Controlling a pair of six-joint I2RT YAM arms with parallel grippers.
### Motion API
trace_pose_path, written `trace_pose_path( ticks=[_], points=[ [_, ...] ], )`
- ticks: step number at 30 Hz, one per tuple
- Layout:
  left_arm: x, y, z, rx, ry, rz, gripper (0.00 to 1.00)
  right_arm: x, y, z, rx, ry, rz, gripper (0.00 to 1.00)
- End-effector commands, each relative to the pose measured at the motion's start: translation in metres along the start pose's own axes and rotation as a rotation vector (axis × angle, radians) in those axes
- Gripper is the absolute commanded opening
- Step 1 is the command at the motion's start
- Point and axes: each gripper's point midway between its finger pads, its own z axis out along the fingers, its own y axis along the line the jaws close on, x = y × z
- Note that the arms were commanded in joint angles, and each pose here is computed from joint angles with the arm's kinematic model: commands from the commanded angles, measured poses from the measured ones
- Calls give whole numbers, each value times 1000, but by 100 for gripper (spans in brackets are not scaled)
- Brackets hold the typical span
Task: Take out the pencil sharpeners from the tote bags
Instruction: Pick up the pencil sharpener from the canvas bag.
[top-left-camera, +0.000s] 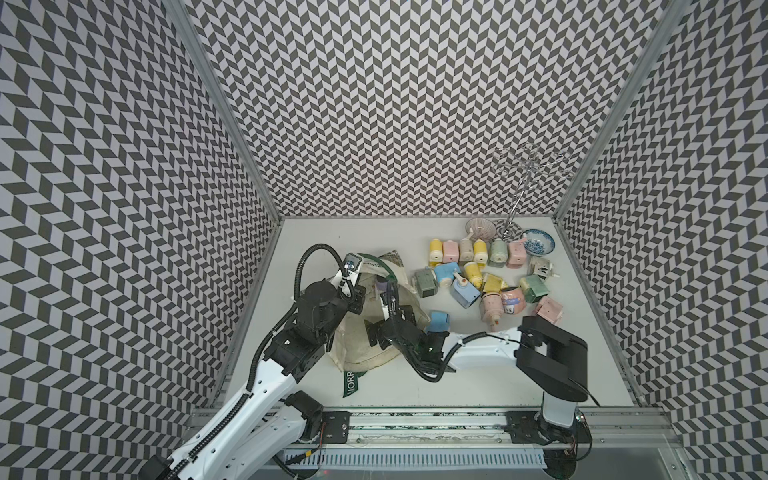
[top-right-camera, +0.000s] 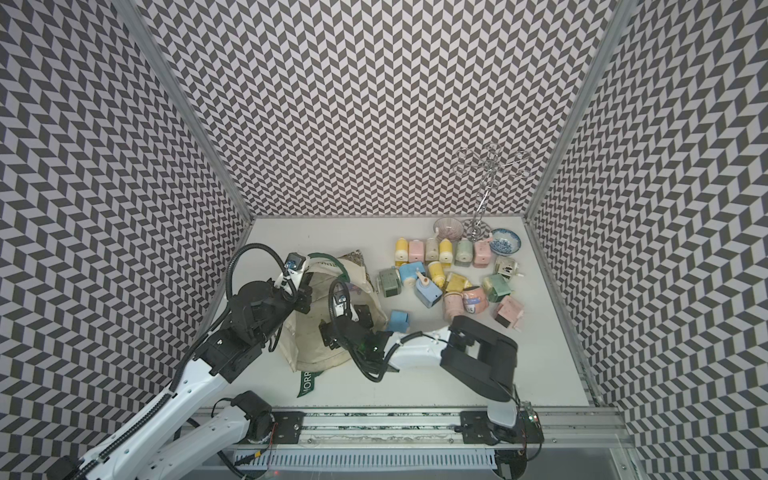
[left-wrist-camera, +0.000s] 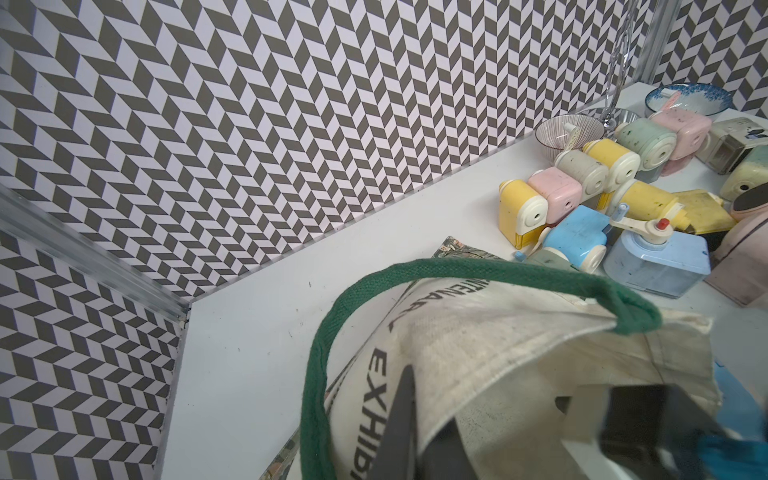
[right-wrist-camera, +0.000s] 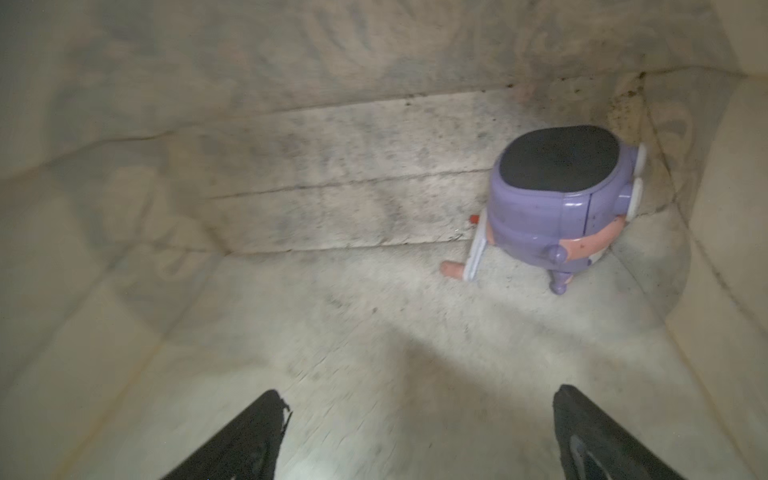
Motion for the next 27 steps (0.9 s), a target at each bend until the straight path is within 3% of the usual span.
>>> trace_pose_path(
  ticks=[1, 7, 12, 14, 17, 22, 27],
  points=[
    [-42, -3, -14, 28, -131, -29, 0, -33, -24, 18, 173, -198, 116, 100],
    [-50, -11, -24, 66, -183, 2, 0, -44, -45, 54, 272, -309, 161, 100],
    [-56, -20, -34, 102, -228, 30, 0, -58, -83, 86, 348, -316, 214, 100],
    [-58, -26, -37, 125, -243, 41, 0, -73, -87, 90, 312, -351, 188, 100],
    [-59, -35, -41, 167, -259, 64, 0, -94, -71, 101, 116, -342, 129, 100],
    [-57, -38, -40, 177, -253, 71, 0, -125, -54, 56, -45, -557, 10, 100],
    [-56, -36, -38, 165, -246, 69, 0, -131, -47, 38, -93, -651, -77, 100]
  ],
)
